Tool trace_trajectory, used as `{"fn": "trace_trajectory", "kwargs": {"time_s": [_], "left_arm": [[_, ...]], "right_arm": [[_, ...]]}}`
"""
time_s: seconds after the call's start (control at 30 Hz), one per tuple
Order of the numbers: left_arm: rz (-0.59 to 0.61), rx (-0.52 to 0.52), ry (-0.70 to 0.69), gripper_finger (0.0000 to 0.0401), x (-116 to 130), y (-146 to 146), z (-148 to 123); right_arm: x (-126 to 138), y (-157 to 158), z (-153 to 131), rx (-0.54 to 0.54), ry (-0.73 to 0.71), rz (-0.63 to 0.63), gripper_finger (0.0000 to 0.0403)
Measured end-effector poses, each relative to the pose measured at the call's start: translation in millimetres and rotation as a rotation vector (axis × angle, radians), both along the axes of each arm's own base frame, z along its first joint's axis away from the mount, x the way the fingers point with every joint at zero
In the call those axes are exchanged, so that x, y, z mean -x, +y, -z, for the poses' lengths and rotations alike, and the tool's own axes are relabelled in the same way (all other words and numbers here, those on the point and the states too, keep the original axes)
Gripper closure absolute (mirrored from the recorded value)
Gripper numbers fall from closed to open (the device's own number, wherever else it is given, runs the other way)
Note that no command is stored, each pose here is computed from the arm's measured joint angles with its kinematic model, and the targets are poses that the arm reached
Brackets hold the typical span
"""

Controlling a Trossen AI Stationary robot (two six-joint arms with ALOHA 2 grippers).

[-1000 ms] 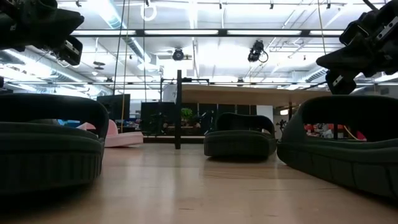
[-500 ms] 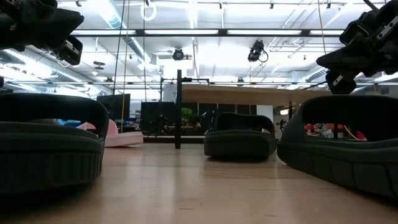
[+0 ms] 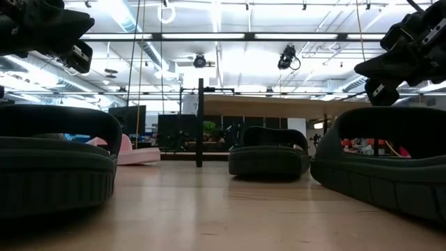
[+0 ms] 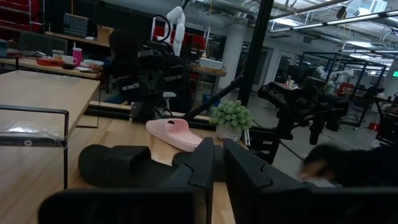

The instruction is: Pick and place slides into the shelf

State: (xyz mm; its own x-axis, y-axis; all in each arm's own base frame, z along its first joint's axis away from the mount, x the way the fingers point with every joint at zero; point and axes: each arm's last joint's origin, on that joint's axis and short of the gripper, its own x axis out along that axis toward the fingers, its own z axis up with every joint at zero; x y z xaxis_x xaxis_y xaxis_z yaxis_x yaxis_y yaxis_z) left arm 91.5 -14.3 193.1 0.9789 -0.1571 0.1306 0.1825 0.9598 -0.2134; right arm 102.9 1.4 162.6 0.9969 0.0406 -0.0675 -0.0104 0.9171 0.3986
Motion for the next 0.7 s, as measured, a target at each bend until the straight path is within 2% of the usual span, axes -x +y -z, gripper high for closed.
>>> {"fn": "trace_trajectory", "kwargs": {"time_s": [0.3,0.7], "left_arm": [[0.0,0.0,0.0,0.0373,0.0,0.0,-0.1],[0.0,0.0,0.0,0.0361,0.0,0.0,0.0]], "right_arm": [[0.0,0.0,0.0,0.0,0.0,0.0,0.0389],[0.0,0.0,0.0,0.0,0.0,0.0,0.0389]]}}
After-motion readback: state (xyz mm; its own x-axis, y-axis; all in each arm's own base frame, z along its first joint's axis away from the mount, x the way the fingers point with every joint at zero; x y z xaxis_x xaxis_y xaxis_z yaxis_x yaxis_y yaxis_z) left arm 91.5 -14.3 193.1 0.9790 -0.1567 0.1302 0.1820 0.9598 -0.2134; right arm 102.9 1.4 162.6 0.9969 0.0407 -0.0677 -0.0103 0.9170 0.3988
